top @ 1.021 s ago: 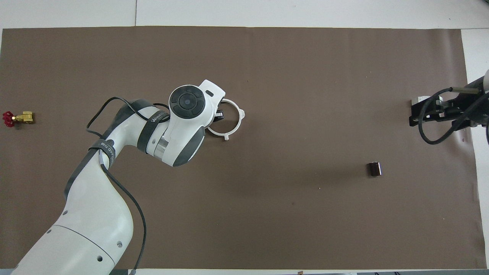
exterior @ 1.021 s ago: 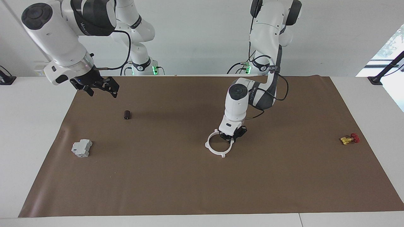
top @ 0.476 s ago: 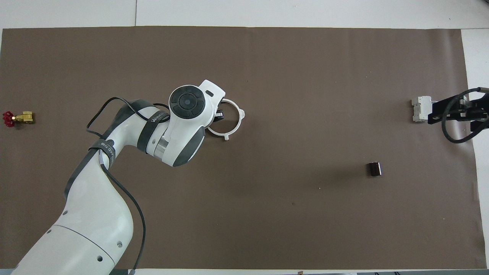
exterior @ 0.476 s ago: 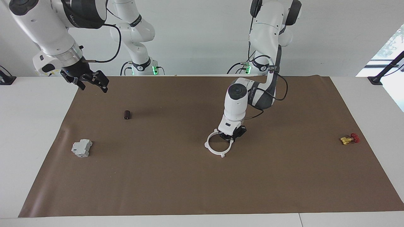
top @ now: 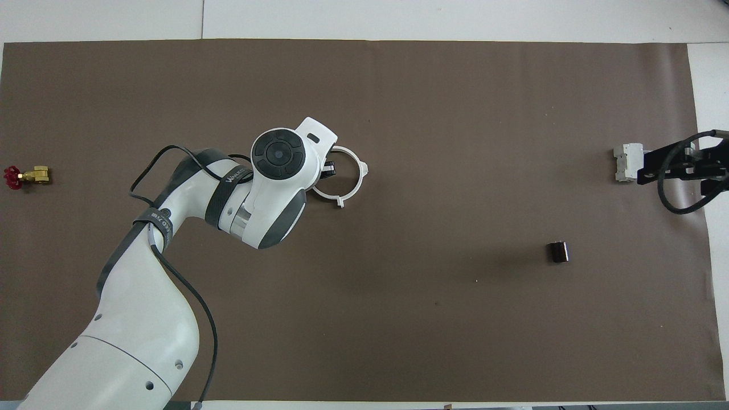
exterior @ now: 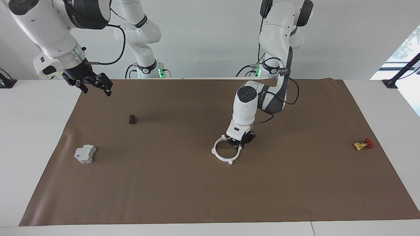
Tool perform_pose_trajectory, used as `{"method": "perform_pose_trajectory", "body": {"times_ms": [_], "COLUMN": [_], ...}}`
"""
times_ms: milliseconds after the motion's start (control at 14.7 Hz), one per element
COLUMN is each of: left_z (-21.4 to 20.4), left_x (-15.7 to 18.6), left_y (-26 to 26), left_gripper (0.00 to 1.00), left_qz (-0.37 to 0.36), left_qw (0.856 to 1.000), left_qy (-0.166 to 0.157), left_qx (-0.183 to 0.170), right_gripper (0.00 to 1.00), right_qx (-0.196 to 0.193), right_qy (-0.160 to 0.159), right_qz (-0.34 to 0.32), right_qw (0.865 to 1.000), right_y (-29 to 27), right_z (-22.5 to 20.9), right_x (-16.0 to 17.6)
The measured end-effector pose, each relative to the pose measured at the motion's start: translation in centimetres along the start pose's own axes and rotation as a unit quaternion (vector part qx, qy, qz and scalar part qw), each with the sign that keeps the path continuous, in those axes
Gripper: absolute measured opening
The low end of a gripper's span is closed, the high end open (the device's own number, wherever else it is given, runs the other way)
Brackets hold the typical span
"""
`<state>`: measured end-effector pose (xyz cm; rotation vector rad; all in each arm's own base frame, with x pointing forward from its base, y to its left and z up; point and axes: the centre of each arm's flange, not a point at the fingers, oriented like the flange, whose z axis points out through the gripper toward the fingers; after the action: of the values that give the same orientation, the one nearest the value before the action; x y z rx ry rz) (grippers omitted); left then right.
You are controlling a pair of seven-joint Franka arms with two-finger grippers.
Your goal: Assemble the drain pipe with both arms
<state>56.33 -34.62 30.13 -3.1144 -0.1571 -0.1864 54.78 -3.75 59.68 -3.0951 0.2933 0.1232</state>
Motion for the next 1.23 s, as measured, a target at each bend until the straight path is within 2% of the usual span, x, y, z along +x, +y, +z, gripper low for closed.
{"method": "perform_pose_trajectory", "body": {"times_ms": [204, 476, 749, 953, 1225], "left_z": [0.0, -0.2, -2.7, -5.4, -8.8], "left_x": [0.0, 0.2, 2.6, 4.9, 7.0], "left_y": [0.0, -0.1, -3.2, -8.6, -16.2], "left_gripper": [0.53, 0.97, 1.0, 1.0, 1.0], "left_qz": [0.001, -0.001, -0.01, -0.005, 0.018], "left_qw": [1.0, 1.0, 1.0, 0.999, 0.999], "left_qy": [0.001, 0.003, 0.02, 0.032, 0.026], "left_qx": [-0.001, -0.002, -0.009, -0.01, 0.004], "right_gripper": [1.0, 1.0, 1.0, 1.0, 1.0], "right_qx": [-0.01, -0.011, -0.011, -0.011, -0.011], "right_qy": [0.004, 0.011, 0.013, 0.015, 0.014], "right_qz": [-0.014, -0.037, -0.04, -0.043, -0.037], "right_qw": [1.0, 0.999, 0.999, 0.999, 0.999], "right_y": [-0.4, -0.3, -0.6, -1.0, -0.3], "right_z": [-0.2, -0.8, -1.0, -1.2, -1.3], "right_x": [0.0, 0.0, 0.0, -0.1, 0.0]}}
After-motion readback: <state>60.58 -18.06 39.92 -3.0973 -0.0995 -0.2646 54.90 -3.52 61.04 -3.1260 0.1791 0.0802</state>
